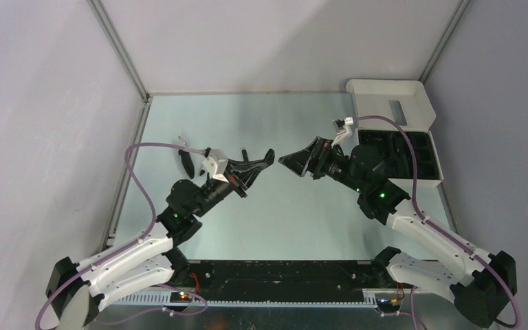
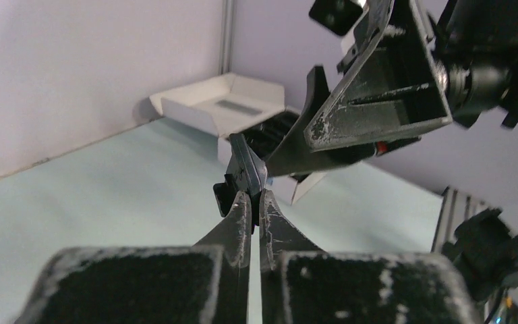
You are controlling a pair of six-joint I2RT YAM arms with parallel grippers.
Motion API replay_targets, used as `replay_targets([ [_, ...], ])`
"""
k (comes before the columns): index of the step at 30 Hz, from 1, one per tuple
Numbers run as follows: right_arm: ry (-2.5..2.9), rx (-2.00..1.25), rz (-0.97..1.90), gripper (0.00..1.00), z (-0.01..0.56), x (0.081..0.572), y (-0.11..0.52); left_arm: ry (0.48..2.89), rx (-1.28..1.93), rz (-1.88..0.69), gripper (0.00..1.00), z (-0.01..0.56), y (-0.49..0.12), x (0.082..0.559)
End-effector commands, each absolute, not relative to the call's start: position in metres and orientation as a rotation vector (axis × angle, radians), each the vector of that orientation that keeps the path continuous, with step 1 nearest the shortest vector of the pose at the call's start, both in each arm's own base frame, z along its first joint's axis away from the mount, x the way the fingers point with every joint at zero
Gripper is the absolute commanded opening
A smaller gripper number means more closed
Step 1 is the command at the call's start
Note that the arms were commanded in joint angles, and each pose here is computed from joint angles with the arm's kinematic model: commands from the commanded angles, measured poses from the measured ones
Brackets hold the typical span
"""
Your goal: Sort the hair-cutting tools
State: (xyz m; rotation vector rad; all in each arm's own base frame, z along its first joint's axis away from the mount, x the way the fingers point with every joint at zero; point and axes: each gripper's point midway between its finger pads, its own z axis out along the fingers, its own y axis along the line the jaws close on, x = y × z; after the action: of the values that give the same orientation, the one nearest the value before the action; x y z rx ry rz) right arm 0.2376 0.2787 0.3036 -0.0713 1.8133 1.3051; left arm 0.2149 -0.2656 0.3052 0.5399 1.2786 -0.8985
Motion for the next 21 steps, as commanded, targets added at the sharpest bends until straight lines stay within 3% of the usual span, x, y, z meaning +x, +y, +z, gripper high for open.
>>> replay_targets([
  [1, 1.682, 0.062, 1.445, 0.89, 0.344, 0.239, 0.285, 1.147, 0.377, -1.050, 0.00, 0.349, -0.261, 0.207],
  [12, 1.653, -0.002, 1.552, 0.78, 0.354, 0.233, 0.308, 1.130, 0.370, -1.120, 0.00, 0.353, -0.267, 0.203],
  [21, 1.606, -0.062, 1.596, 0.78, 0.366, 0.224, 0.314, 1.154, 0.369, -1.115, 0.00, 0.344, -0.268, 0.205],
])
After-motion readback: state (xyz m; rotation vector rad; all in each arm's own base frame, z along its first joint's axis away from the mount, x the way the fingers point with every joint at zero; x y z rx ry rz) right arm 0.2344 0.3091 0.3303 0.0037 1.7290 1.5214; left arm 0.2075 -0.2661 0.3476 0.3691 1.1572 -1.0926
